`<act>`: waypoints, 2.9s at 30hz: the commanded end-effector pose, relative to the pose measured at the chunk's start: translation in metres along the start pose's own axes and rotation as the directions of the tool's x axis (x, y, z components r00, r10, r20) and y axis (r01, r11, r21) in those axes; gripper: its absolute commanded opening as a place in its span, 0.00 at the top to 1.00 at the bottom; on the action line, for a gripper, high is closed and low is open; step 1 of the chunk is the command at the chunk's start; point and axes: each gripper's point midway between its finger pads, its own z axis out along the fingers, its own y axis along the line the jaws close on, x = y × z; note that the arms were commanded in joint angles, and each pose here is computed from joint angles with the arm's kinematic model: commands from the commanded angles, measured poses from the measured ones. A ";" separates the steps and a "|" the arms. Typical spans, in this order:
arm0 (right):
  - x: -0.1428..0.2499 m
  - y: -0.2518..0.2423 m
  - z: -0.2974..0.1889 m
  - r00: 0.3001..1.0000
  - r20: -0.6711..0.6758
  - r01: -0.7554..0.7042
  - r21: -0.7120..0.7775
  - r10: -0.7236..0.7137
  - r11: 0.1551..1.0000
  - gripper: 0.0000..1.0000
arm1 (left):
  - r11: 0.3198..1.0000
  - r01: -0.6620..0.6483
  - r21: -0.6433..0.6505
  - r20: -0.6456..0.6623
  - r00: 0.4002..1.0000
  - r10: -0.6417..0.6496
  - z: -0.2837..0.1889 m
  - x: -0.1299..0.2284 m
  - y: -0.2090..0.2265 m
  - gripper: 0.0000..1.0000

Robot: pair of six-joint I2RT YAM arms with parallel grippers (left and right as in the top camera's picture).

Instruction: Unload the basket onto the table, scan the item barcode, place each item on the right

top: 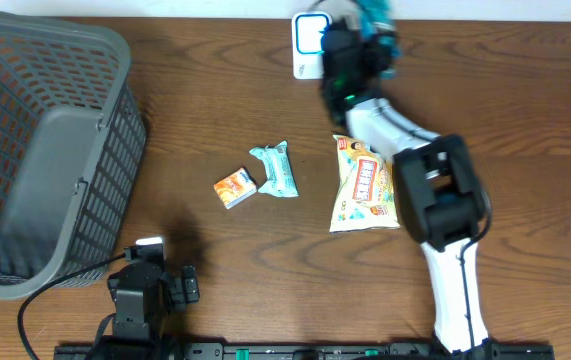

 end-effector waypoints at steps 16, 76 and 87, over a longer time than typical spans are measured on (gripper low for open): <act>0.391 -0.100 0.133 0.428 -0.821 -0.470 0.156 0.379 0.869 0.56 | 1.000 0.003 -0.004 -0.022 1.000 -0.003 0.001 0.006 0.001 0.02; 0.073 -0.191 -0.186 0.732 -0.610 -0.639 -0.770 0.303 -0.006 0.01 | 1.000 0.003 -0.004 -0.022 1.000 -0.003 0.001 0.006 0.001 0.02; 0.084 -0.060 -0.220 0.812 -0.553 -0.563 -0.656 0.188 0.503 0.01 | 1.000 0.003 -0.004 -0.022 1.000 -0.003 0.001 0.006 0.001 0.02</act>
